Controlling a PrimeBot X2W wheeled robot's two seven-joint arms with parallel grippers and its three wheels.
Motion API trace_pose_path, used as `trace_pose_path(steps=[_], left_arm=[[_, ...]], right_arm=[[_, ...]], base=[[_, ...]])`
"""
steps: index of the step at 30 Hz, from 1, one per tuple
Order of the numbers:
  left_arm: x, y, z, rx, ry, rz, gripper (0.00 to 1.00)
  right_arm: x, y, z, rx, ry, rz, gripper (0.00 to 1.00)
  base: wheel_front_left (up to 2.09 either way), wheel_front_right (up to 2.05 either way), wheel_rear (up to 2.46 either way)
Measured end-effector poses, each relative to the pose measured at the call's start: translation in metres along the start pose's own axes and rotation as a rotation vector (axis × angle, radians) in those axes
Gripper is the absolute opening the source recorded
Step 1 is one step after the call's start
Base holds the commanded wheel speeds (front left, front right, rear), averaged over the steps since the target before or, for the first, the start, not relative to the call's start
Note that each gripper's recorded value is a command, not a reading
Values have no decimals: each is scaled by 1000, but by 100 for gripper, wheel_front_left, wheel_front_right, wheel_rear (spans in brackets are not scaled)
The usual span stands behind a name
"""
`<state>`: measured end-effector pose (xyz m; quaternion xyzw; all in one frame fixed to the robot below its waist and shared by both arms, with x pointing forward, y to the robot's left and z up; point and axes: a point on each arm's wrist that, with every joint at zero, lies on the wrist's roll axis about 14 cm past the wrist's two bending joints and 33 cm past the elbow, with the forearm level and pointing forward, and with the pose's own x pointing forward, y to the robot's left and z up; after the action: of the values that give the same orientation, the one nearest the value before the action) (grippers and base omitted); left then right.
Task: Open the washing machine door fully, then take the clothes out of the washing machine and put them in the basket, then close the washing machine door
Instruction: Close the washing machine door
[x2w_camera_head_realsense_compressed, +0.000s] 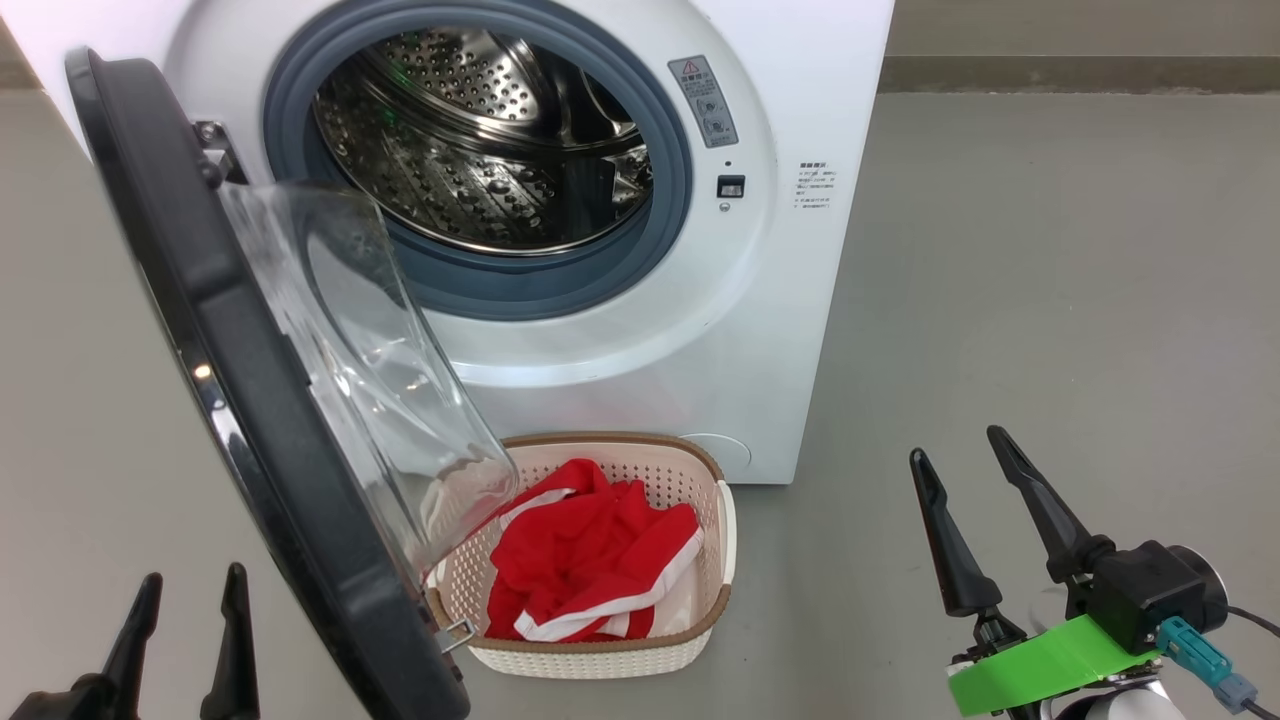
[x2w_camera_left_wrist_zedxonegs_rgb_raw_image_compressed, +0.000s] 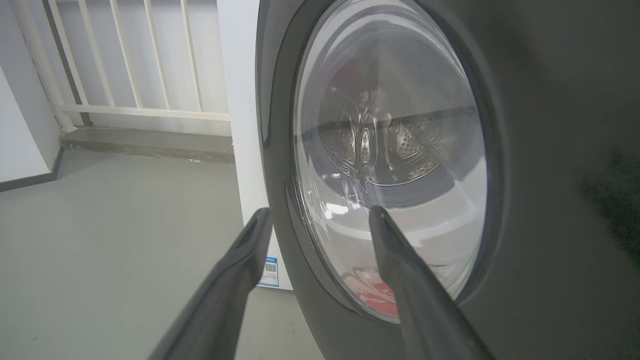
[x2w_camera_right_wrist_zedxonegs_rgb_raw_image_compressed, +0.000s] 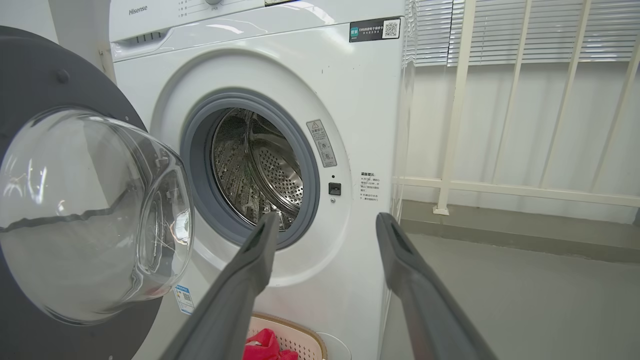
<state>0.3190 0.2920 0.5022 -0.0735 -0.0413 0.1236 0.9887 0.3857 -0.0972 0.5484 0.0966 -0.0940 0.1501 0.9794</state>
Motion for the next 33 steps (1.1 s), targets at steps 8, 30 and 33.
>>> trace_pose_path(steps=[8, 30, 33], left_arm=[[-1, -2, -8, 9, 27, -4, 0], [42, -1, 50, -1018, 8, 35, 0], [47, -9, 61, -1175, 50, -3, 0]], right_arm=[[0, -1, -2, 1, 5, -3, 100], [0, -2, -4, 4, 11, -5, 100], [-1, -3, -4, 8, 11, -10, 100]], base=[[0, 0, 0], [0, 0, 0], [0, 0, 0]])
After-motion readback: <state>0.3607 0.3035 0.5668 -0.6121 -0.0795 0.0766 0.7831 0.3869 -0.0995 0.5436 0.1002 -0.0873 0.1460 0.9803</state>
